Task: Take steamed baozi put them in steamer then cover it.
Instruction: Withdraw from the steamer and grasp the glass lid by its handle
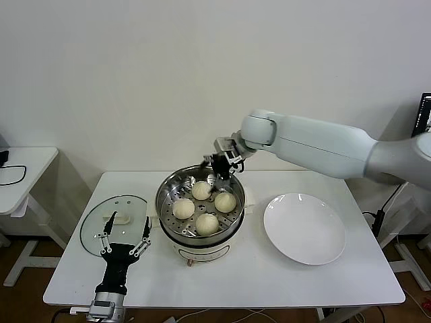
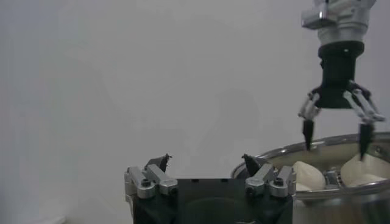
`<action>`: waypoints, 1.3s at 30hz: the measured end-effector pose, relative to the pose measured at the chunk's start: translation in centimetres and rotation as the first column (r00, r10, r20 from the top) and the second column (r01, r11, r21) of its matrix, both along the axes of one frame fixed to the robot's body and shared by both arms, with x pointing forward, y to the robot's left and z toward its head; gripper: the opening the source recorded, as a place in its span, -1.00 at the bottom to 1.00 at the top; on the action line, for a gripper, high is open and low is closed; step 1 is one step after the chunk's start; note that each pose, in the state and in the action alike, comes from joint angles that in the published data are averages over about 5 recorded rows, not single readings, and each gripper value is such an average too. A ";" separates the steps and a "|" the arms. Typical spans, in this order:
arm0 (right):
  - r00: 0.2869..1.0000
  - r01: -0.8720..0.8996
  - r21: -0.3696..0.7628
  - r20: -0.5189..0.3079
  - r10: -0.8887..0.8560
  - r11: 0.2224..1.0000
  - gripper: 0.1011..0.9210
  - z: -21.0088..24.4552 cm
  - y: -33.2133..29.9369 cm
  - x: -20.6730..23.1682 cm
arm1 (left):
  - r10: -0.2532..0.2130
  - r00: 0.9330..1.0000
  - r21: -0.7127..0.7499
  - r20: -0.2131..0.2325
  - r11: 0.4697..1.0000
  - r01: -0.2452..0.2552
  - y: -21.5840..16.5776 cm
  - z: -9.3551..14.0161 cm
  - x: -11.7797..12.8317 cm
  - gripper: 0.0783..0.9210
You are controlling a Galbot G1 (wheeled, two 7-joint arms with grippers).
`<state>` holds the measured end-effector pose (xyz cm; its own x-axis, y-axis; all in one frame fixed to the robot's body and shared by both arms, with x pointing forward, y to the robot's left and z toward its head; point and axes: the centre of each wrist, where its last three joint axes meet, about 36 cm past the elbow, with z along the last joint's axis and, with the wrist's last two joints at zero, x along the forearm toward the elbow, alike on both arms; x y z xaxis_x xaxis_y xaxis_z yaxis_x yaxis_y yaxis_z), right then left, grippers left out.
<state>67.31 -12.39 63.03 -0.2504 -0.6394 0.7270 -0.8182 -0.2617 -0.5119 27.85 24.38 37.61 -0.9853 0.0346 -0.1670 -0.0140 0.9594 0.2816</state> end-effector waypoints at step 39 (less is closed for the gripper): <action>0.450 0.322 0.919 -0.359 -0.818 -0.227 0.76 -26.0 -15.3 -17.4 | 0.126 0.991 0.604 0.032 0.788 -0.120 6.3 -3.2 3.3 0.77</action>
<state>49.86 -27.69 37.06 -0.9240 -0.0349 -0.3808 -0.0258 0.9992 -0.0289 31.13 30.64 34.44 -0.9896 0.0037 -0.1438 -0.1145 0.5844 0.8034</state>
